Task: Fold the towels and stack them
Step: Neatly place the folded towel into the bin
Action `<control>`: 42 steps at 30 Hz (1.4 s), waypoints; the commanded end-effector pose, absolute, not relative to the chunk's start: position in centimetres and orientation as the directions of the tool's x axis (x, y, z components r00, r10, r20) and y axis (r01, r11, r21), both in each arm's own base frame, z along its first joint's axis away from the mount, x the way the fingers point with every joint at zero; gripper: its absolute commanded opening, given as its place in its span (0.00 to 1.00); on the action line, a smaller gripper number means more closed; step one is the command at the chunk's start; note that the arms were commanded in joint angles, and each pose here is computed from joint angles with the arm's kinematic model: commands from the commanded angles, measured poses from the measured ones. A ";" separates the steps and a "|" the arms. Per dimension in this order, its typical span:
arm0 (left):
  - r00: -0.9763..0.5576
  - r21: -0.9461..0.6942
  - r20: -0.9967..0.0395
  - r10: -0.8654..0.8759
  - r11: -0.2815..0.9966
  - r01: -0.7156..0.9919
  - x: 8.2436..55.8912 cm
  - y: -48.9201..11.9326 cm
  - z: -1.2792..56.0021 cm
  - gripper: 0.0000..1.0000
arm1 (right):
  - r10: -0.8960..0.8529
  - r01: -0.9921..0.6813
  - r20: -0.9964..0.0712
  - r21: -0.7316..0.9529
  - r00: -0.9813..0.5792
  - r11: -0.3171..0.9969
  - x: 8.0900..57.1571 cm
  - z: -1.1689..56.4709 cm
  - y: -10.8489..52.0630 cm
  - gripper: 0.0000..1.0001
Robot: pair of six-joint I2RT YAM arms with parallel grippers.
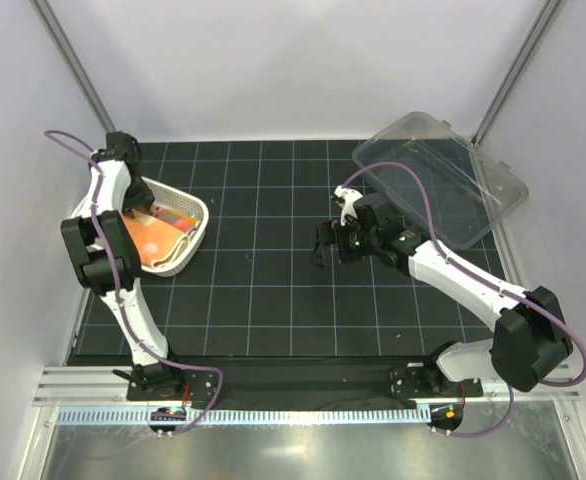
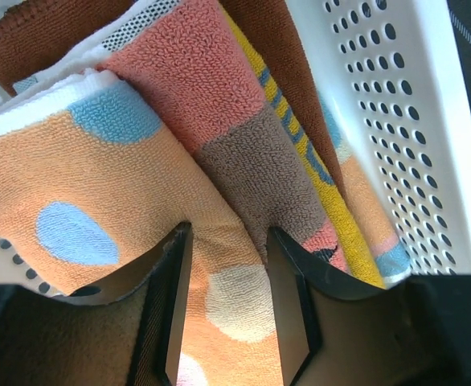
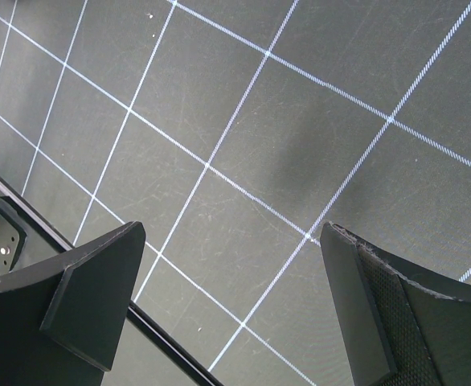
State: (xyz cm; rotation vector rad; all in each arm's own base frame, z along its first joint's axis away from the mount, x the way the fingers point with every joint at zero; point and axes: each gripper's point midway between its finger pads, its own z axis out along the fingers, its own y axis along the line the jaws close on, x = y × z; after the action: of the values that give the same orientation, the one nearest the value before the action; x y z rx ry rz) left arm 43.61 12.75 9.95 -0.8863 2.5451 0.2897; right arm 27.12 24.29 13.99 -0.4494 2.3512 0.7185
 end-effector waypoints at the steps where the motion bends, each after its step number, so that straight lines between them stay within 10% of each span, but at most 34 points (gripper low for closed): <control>1: -0.666 0.043 -0.542 -0.512 0.775 -0.630 43.9 13.0 13.7 0.47 | -0.106 -0.502 -0.704 0.383 -0.702 0.776 28.4 15.9 25.1 1.00; 7: -0.652 -0.077 -0.666 -0.363 0.902 -0.424 44.6 6.4 21.7 0.63 | -0.025 -0.380 -0.702 0.354 -0.711 0.855 29.4 16.9 23.3 1.00; 9: -0.648 -0.136 -0.694 -0.313 0.941 -0.308 44.0 2.7 23.6 0.99 | 0.046 -0.326 -0.728 0.360 -0.684 0.874 29.6 18.5 22.3 1.00; 21: -0.543 -0.453 -0.824 -0.160 0.761 0.464 29.0 -19.9 29.6 1.00 | 0.227 -0.158 -0.803 0.367 -0.550 0.917 26.4 25.5 16.0 1.00; 42: -0.525 -0.414 -0.843 -0.120 0.767 0.490 25.4 -21.3 28.4 0.99 | 0.259 -0.160 -0.833 0.377 -0.490 0.912 24.2 26.0 13.9 1.00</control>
State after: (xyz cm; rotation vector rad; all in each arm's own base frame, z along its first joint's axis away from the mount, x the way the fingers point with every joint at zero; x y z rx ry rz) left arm 25.04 -21.51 25.61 0.2731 2.0804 -0.7932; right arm 23.73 14.45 25.16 0.0507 2.0638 0.5212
